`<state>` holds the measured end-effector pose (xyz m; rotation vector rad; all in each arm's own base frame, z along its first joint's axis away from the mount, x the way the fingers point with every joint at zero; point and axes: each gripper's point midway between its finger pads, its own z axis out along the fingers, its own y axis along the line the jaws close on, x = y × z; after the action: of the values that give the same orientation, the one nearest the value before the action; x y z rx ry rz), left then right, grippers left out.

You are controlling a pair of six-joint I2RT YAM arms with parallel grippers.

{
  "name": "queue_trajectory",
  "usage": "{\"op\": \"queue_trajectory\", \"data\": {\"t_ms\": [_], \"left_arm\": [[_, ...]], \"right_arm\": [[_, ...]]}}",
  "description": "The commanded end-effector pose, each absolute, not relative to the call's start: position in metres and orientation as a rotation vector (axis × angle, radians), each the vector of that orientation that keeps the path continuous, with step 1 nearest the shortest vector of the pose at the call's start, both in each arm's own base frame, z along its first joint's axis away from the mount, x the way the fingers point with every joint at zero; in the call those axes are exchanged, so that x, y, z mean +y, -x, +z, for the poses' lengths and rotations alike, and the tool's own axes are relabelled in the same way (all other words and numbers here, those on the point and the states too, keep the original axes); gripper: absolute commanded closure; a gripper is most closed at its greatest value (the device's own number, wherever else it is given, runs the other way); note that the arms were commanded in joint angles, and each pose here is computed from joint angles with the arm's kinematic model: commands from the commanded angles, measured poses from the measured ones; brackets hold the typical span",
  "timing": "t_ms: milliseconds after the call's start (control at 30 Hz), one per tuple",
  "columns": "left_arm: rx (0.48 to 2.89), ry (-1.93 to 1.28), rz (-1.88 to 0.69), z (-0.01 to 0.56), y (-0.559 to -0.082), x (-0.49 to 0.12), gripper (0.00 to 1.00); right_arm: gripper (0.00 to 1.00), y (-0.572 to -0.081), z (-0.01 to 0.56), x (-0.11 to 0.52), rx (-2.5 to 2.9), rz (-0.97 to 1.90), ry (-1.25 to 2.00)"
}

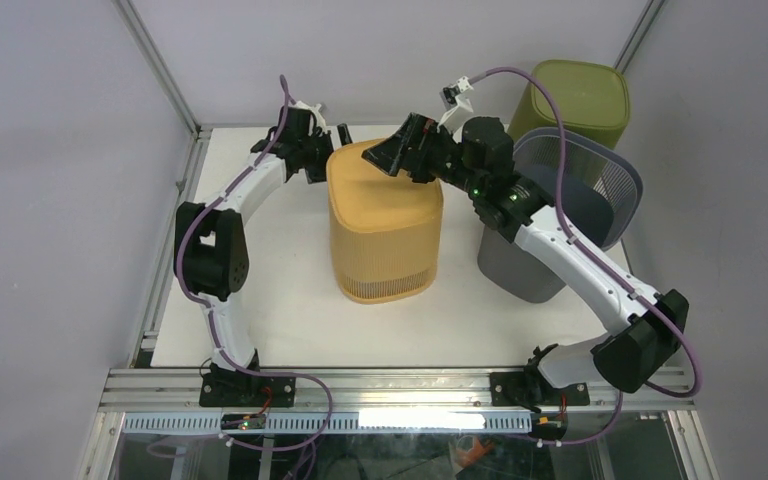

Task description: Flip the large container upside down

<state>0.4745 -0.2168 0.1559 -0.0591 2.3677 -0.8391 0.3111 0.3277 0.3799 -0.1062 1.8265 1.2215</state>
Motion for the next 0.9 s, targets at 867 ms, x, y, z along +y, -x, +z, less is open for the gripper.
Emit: {"op": "queue_trajectory", "data": {"t_ms": [867], "left_arm": [[1.749,-0.405,-0.828,0.444,-0.396,-0.243,0.01]], "right_arm": [[0.02,-0.219,0.325,0.066,2.169,-0.053,0.013]]}}
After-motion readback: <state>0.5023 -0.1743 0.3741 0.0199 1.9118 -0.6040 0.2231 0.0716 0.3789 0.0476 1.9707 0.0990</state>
